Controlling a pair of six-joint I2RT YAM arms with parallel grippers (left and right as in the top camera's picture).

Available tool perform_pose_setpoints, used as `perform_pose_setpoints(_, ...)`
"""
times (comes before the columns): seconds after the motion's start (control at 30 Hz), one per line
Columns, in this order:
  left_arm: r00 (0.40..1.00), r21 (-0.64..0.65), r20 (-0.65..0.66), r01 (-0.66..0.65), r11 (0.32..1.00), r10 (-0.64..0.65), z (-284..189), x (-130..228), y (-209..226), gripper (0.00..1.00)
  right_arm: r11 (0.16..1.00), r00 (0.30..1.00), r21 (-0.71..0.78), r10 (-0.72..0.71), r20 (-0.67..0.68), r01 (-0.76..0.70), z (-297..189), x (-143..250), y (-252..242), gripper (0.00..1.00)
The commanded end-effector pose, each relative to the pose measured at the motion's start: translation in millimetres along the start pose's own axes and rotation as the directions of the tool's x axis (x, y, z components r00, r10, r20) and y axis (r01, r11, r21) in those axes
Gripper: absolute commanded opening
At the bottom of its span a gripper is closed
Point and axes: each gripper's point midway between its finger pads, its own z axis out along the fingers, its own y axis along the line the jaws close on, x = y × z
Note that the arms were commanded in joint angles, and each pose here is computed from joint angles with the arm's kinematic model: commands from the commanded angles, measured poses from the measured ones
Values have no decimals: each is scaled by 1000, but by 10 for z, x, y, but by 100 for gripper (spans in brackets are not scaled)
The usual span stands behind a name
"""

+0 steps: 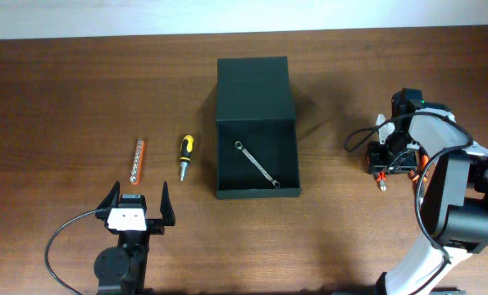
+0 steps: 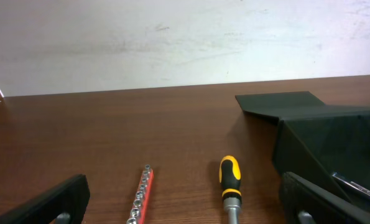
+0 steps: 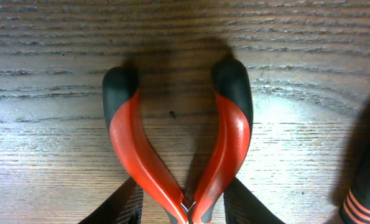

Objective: Pack container
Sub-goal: 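Close the right gripper on the red pliers' joint and lift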

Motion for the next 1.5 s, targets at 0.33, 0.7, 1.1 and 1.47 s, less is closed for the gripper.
perform_pose_setpoints(0.33,1000,-11,-2,10,1000,-10,2,23,22,99,1000,1000,-14,0,-24,0,72,44,17,34)
perform_pose_setpoints(0.7,1000,-11,-2,10,1000,-10,2,23,22,99,1000,1000,-14,1,-25,-1,72,47,18,29)
perform_pose_setpoints(1.1,1000,-11,-2,10,1000,-10,2,23,22,99,1000,1000,-14,0,-25,-1,72,47,18,23)
perform_pose_setpoints(1.47,1000,-11,-2,10,1000,-10,2,23,22,99,1000,1000,-13,18,-24,-19,72,43,17,20)
